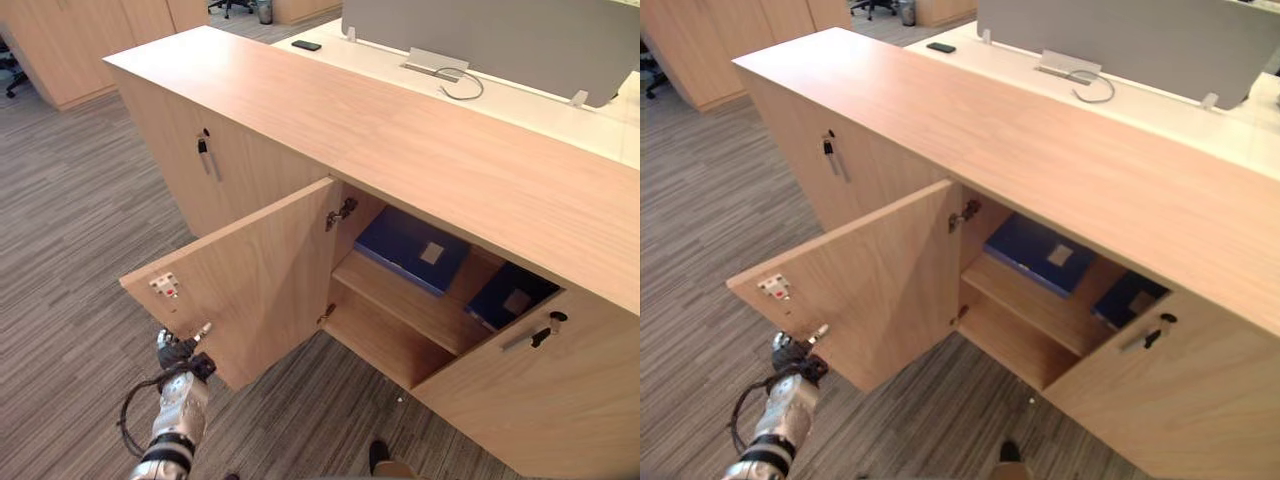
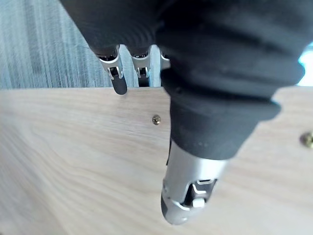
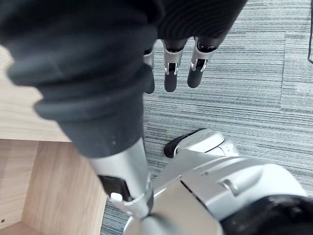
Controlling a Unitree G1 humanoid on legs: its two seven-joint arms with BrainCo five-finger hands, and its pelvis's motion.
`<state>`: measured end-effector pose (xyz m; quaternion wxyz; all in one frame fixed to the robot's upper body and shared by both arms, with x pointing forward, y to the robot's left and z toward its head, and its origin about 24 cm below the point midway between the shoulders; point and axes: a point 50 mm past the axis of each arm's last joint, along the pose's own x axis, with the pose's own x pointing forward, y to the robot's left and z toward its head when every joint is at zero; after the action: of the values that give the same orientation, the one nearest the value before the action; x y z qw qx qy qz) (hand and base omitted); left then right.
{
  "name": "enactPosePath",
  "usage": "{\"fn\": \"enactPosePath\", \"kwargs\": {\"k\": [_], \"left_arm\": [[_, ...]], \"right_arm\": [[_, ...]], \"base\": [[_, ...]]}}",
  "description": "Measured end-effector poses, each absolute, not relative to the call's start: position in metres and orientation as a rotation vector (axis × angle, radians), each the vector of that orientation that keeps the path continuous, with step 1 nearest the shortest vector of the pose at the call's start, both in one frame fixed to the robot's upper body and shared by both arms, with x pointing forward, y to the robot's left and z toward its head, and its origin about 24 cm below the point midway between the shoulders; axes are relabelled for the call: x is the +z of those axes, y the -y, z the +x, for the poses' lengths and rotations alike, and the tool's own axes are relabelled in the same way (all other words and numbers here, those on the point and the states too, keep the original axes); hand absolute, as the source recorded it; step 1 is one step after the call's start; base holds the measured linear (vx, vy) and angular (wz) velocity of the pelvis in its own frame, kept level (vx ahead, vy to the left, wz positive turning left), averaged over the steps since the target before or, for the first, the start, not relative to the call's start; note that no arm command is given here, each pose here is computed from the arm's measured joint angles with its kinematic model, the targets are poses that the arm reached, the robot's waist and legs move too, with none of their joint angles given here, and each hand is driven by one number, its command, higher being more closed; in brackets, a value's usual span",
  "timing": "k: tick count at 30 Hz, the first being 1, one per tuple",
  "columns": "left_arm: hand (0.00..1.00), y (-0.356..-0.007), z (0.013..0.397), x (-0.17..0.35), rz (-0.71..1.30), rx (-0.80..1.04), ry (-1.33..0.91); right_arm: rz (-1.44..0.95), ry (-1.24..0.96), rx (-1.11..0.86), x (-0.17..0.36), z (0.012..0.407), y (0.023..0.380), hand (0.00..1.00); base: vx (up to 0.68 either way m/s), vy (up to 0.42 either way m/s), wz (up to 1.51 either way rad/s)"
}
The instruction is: Walk over to the cabinet, pick up the folder, carry it to the office cabinet, place the folder inside the office cabinet, then close the office cabinet door
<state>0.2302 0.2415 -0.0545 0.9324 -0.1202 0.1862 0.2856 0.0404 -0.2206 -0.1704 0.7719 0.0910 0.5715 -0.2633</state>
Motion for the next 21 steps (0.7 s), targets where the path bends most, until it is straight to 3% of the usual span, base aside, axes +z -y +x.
{"fn": "enactPosePath", "kwargs": {"k": [9,11,12,16,17,21], "left_arm": [[0.0,-0.196,0.191,-0.073,0.03,0.074,-0.527],[0.0,-0.184,0.169,-0.085,0.135,-0.275,-0.628],[0.0,-0.179,0.164,-0.087,0.145,-0.345,-0.646],[0.0,-0.113,0.144,-0.087,0.077,-0.782,-0.653],[0.0,-0.083,0.146,-0.081,0.027,-0.878,-0.612],[0.0,-0.039,0.153,-0.058,-0.017,-1.084,-0.487]], "right_arm": [[0.259,-1.239,-0.634,-0.171,0.033,0.221,0.0],[0.214,-1.241,-0.587,-0.17,0.039,0.224,0.0],[0.201,-1.242,-0.568,-0.17,0.041,0.224,0.0],[0.136,-1.247,-0.48,-0.17,0.052,0.221,0.0],[0.116,-1.24,-0.451,-0.17,0.058,0.219,0.0],[0.117,-1.239,-0.44,-0.17,0.06,0.218,0.0]], "base": [[-0.02,0.015,0.12],[-0.07,0.02,-0.03],[-0.06,0.019,-0.07],[-0.03,-0.002,-0.27],[0.0,-0.024,-0.35],[0.03,-0.031,-0.32]]}}
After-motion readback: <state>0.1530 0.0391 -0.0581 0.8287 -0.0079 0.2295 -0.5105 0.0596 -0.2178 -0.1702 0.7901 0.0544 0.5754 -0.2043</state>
